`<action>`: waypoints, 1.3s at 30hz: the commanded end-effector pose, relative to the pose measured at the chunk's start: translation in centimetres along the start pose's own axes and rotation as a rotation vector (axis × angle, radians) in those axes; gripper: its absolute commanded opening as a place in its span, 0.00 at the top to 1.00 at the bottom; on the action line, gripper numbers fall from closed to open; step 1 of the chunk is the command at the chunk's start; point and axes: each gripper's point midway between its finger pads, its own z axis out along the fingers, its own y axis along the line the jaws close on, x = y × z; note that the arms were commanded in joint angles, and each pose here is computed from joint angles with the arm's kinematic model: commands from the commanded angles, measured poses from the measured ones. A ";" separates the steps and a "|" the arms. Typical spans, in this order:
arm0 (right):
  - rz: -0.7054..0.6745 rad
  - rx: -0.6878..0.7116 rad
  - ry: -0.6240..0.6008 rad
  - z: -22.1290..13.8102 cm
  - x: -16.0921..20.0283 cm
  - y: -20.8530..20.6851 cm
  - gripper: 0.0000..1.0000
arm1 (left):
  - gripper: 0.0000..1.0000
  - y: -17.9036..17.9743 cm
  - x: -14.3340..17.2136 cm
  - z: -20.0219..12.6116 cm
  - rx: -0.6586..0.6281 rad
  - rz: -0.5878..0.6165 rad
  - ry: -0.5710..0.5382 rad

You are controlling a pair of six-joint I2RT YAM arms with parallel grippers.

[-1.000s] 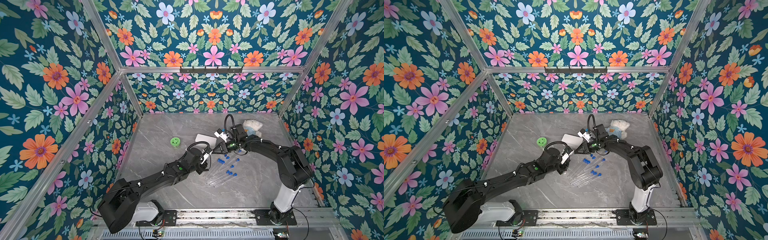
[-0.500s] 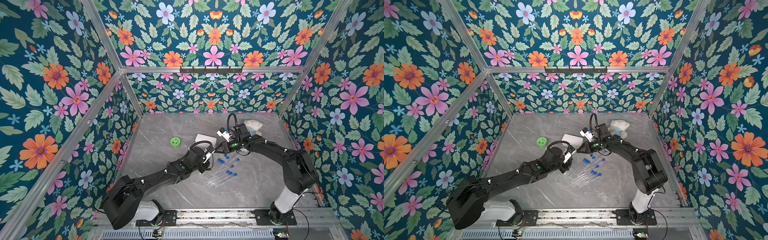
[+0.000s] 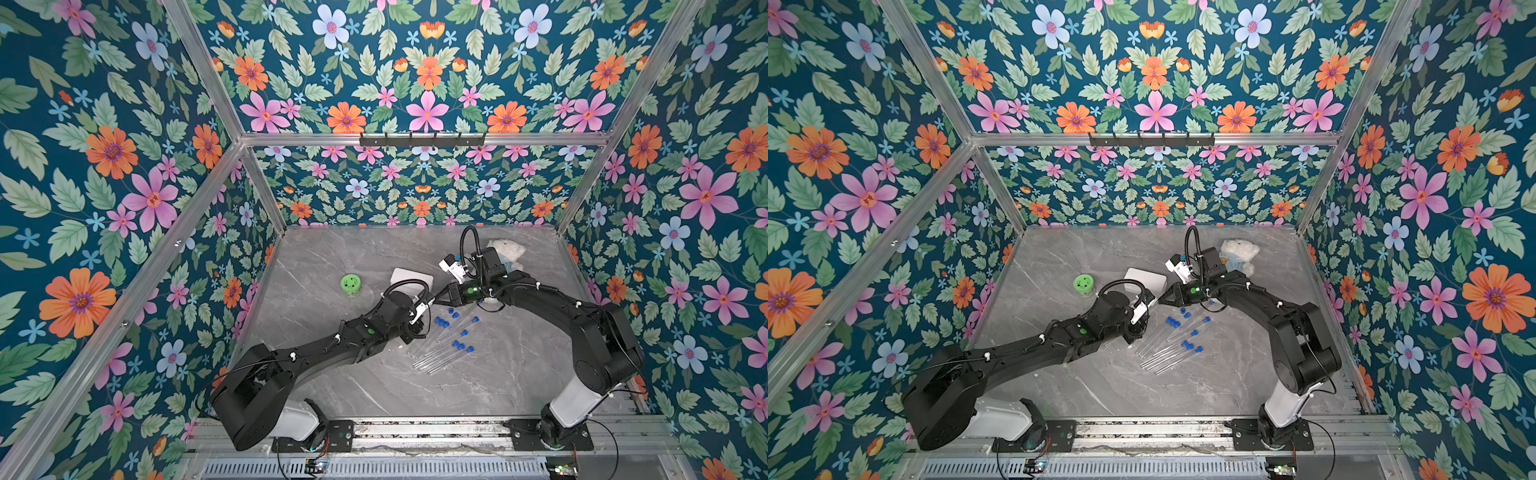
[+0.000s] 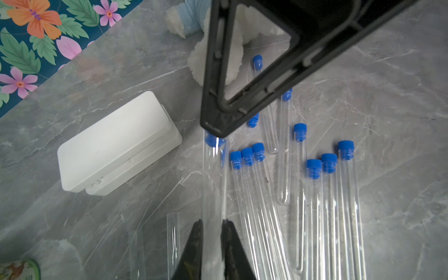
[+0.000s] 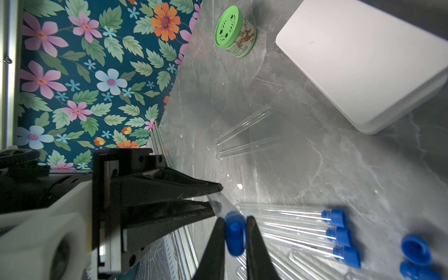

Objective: Remove stoppers from test tubes
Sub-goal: Open the stopper on the test tube.

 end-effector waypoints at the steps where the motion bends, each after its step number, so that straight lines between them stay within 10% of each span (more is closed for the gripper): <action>1: -0.013 0.021 -0.077 -0.9 -1.7 -0.8 1.00 | 1.00 0.5 3.6 -0.3 -0.031 0.001 0.146; 22: 0.012 -0.089 -0.146 -2.7 -2.9 0.6 1.00 | 1.00 0.2 4.0 -0.2 -0.036 0.019 0.167; 39: 0.041 0.366 0.048 -0.4 0.4 -7.6 1.00 | 1.00 1.3 5.3 -0.3 -0.107 -0.044 0.219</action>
